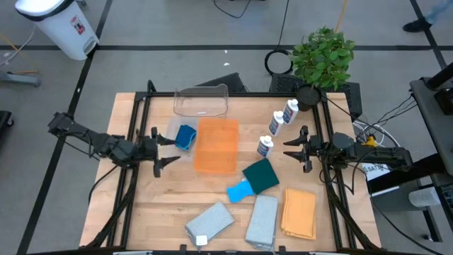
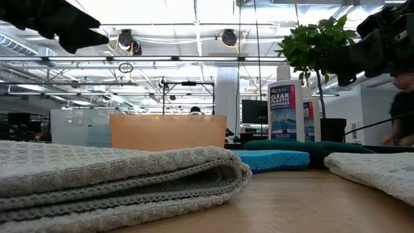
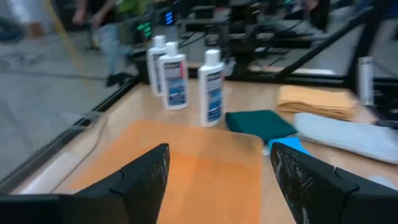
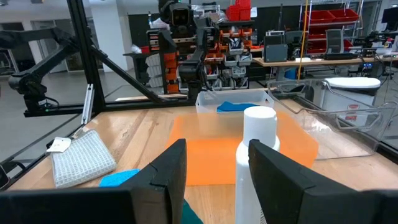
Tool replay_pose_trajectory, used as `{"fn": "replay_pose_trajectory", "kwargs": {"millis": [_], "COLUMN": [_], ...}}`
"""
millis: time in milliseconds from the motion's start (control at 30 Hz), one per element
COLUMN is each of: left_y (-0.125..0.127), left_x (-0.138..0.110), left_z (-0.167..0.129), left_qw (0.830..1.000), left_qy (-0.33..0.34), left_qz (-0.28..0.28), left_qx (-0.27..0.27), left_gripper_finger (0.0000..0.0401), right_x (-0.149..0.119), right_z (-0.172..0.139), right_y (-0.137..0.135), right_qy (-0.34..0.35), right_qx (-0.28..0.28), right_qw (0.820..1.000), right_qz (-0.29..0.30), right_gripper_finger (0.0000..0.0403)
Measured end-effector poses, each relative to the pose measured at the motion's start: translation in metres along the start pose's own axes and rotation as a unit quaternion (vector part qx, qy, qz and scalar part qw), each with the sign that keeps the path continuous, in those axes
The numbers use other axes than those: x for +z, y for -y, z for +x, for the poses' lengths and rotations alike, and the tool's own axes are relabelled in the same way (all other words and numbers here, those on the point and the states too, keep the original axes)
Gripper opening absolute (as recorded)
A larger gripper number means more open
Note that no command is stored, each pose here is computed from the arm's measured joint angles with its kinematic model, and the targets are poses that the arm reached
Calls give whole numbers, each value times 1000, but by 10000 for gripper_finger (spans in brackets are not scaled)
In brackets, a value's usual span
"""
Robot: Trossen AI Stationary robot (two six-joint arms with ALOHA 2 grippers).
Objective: Pick & Place Kitchen Items
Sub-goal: Put the sponge into the white bin
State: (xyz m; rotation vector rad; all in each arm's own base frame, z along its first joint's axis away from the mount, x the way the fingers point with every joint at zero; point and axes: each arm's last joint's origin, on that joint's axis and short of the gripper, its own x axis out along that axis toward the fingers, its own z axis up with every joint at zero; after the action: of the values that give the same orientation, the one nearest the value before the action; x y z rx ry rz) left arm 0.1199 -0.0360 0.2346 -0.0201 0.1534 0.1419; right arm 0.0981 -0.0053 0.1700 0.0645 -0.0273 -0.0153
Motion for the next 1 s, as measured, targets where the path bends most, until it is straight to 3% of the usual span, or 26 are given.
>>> {"fn": "replay_pose_trajectory", "kwargs": {"millis": [133,400,500,633,800,867,1000], "left_y": [-1,-3,-3,-3,-3,-2,-2], "left_x": [-12,-15,-15,-15,-15,-15,-15], "left_z": [-3,-5,-5,-5,-5,-5,-5], "left_qw": [999,998,998,998,998,999,999], "left_qy": [25,32,30,30,29,29,30], "left_qz": [17,30,31,30,25,20,16], "left_qx": [-40,-39,-39,-39,-40,-40,-40], "left_gripper_finger": [269,260,265,274,285,288,288], "right_x": [0,0,1,3,5,5,4], "right_z": [0,0,0,0,0,0,0], "right_y": [0,0,1,4,4,4,1], "right_qy": [0,0,2,2,10,9,19], "right_qx": [0,0,-24,-66,-71,-69,-16], "right_qw": [1000,1000,996,974,956,954,983], "right_qz": [0,-3,-85,-219,-286,-291,-183], "right_gripper_finger": [146,146,146,146,146,146,144]}}
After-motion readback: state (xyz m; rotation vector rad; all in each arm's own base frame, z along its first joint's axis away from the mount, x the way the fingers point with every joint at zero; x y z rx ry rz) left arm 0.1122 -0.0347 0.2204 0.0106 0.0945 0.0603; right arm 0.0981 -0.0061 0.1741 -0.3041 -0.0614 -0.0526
